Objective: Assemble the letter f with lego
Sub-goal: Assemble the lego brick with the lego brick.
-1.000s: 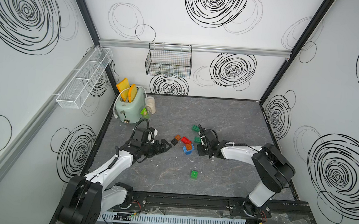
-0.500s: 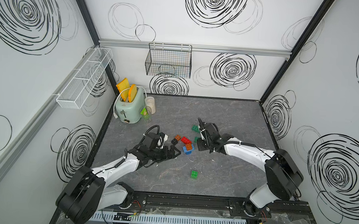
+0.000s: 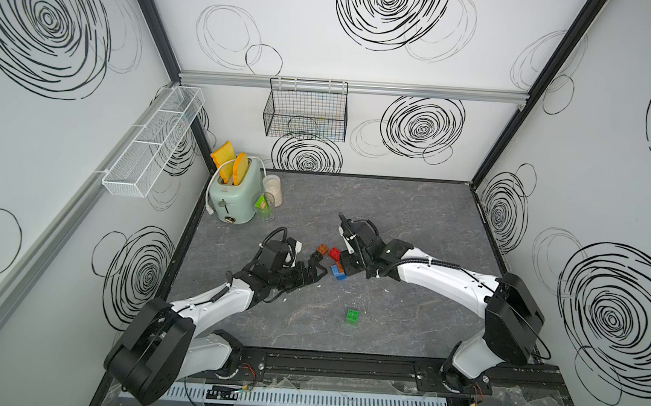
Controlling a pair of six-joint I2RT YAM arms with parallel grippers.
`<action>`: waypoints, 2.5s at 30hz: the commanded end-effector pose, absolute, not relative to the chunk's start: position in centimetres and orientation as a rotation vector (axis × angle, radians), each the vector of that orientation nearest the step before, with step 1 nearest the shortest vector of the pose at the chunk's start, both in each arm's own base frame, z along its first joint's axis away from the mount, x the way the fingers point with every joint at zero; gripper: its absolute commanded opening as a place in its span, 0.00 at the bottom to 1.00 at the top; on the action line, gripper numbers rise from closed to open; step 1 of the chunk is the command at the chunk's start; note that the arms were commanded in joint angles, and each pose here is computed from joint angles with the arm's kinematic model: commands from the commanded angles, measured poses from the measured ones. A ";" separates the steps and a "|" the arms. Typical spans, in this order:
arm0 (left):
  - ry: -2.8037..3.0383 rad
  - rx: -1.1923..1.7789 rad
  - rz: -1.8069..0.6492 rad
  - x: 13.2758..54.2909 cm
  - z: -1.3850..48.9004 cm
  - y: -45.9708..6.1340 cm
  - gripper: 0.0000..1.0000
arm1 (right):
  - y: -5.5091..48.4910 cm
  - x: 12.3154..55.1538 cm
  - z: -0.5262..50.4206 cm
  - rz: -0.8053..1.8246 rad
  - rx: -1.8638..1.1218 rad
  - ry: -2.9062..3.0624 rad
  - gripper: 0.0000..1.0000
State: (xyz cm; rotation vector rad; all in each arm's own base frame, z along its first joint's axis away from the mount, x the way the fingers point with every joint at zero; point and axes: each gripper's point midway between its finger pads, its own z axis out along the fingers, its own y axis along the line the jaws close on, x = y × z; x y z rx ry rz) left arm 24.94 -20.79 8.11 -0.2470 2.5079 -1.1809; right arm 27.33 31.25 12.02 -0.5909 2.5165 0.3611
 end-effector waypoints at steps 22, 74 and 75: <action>2.482 -0.285 -1.184 25.5 7.8 -20.5 0.98 | 32.2 27.2 10.6 0.299 -0.648 2.557 0.38; 2.499 -0.306 -1.130 25.6 7.2 -19.8 0.98 | 31.7 26.1 8.6 0.218 -0.730 2.637 0.43; 2.501 -0.307 -1.129 25.6 7.1 -19.8 0.98 | 31.7 26.1 8.8 0.223 -0.729 2.635 0.44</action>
